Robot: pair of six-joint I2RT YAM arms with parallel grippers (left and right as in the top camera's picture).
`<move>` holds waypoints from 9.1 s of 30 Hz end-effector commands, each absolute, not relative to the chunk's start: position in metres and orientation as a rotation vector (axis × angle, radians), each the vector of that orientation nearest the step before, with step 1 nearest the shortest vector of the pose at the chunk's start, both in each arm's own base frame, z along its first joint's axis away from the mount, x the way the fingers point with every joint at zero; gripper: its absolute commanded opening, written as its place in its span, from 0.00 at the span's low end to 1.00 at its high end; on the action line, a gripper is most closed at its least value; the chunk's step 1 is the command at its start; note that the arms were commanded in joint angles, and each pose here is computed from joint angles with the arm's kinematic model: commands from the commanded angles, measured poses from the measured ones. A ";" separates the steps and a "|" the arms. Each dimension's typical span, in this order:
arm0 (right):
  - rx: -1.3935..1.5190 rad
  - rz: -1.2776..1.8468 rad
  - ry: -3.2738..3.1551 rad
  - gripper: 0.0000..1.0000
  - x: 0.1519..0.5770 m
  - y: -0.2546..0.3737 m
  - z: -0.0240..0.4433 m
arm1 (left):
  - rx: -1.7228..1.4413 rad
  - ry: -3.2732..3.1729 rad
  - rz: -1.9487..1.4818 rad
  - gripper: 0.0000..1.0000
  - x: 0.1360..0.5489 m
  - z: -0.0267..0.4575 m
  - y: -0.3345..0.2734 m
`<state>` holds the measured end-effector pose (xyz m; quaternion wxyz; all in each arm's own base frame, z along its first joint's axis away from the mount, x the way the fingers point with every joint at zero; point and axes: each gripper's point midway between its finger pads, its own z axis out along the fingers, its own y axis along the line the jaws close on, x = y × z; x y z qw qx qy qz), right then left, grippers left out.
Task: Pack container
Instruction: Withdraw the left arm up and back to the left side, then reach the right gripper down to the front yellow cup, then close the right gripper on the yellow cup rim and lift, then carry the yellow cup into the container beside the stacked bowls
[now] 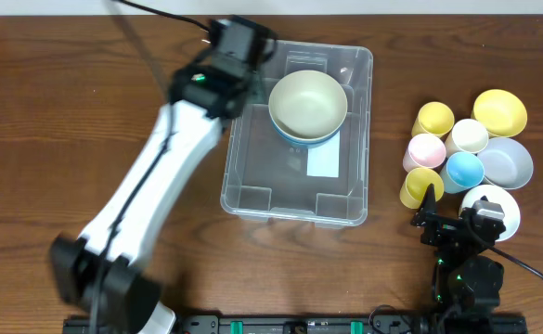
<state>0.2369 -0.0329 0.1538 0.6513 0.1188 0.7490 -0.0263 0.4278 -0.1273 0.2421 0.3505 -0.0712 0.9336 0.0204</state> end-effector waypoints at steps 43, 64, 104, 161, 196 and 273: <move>0.186 0.085 1.575 0.99 0.236 -0.011 0.209 | -1.088 2.220 0.581 0.98 0.340 0.280 0.172; 0.251 0.054 2.532 0.99 0.259 -0.003 0.195 | -1.088 2.220 0.581 0.98 0.340 0.280 0.172; 0.757 -0.170 2.591 0.91 0.242 -0.038 0.168 | -1.088 2.220 0.581 0.98 0.340 0.280 0.172; 0.853 0.023 2.531 0.31 0.268 -0.035 0.067 | -1.088 2.220 0.581 0.98 0.340 0.280 0.172; 0.863 0.001 2.565 0.17 0.266 -0.036 0.058 | -1.088 2.220 0.581 0.98 0.340 0.280 0.172; -0.810 0.395 2.568 0.02 0.302 0.317 0.087 | -1.088 2.220 0.581 0.98 0.340 0.280 0.172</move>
